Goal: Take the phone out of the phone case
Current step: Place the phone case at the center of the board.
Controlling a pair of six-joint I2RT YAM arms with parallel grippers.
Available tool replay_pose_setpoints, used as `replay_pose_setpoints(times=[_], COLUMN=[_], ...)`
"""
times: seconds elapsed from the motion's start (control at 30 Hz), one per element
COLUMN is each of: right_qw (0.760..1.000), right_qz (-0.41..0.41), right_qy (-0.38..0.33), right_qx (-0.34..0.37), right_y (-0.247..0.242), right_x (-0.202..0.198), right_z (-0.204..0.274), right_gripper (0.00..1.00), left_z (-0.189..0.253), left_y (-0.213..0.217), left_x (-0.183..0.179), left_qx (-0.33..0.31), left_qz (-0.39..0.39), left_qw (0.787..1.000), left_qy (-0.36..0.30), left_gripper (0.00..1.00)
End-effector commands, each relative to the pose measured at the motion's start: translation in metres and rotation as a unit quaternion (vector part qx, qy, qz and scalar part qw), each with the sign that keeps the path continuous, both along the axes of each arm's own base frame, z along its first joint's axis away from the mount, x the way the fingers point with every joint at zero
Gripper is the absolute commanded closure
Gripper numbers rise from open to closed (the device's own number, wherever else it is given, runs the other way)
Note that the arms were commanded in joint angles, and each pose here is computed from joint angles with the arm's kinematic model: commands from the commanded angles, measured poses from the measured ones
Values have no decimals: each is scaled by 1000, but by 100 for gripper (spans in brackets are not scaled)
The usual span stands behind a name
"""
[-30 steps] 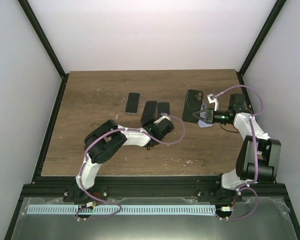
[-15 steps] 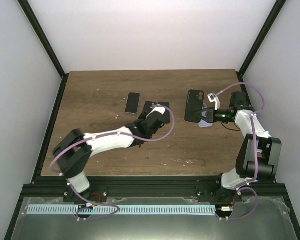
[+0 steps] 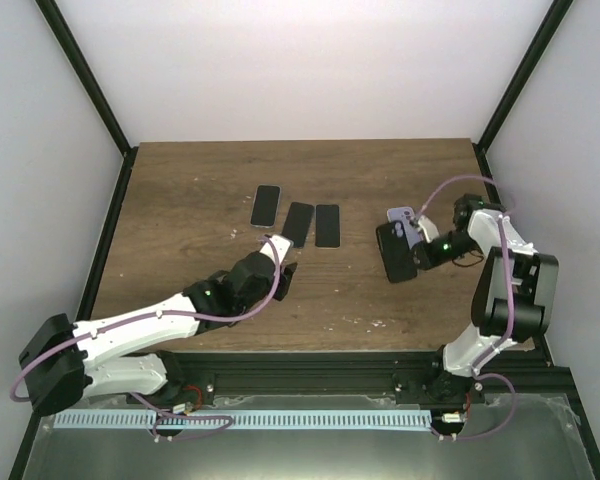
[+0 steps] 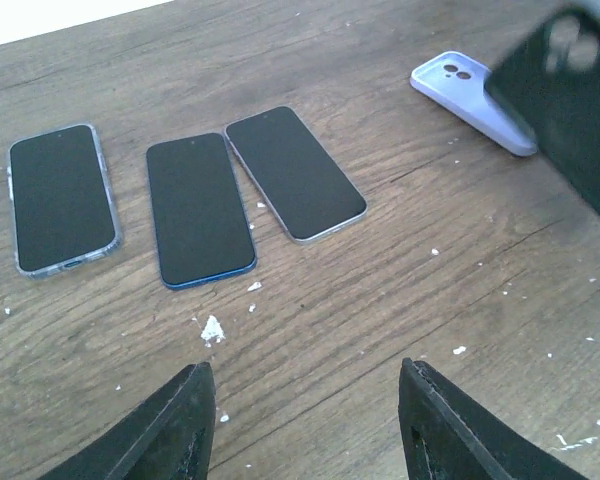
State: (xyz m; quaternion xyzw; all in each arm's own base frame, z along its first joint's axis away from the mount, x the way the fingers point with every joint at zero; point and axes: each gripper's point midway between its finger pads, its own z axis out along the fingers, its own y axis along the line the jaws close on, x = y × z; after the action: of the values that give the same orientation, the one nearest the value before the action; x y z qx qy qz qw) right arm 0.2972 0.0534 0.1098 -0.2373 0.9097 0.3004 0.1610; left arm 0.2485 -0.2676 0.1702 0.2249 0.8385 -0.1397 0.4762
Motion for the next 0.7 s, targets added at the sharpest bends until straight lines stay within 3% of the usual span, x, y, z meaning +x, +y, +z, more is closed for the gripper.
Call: replay_pose_setpoints(times=[0.0,0.5,0.53,0.57,0.6,0.67], right_qw=[992,961,961,961,961,964], right_qz=[18,-88,-92,-95,-98,-102], right_qy=[121,258,260,259,258,244], right_qx=[-38,39,35,31,27,17], right_y=[-15,-47,-48,-49,-50,-53], right_x=[-51,-74,-74,-74,-74,-70], right_z=[-40,-70,-73,-76,-77,-74], right_gripper=[94,86,83,76,63,52], left_z=[12,5,4,2,1,-4], left_y=[-4,7,8,10,12,18], left_x=[-7,-10,-9,-8,-7,-3], left_qx=[-55,-54,-52,-49,-46,-34], left_qz=[-9,5,9,14,20,40], left_qw=[998,999,999,999,999,999], left_qy=[3,6,6,6,7,11], left_gripper=[48,48,48,46,43,37])
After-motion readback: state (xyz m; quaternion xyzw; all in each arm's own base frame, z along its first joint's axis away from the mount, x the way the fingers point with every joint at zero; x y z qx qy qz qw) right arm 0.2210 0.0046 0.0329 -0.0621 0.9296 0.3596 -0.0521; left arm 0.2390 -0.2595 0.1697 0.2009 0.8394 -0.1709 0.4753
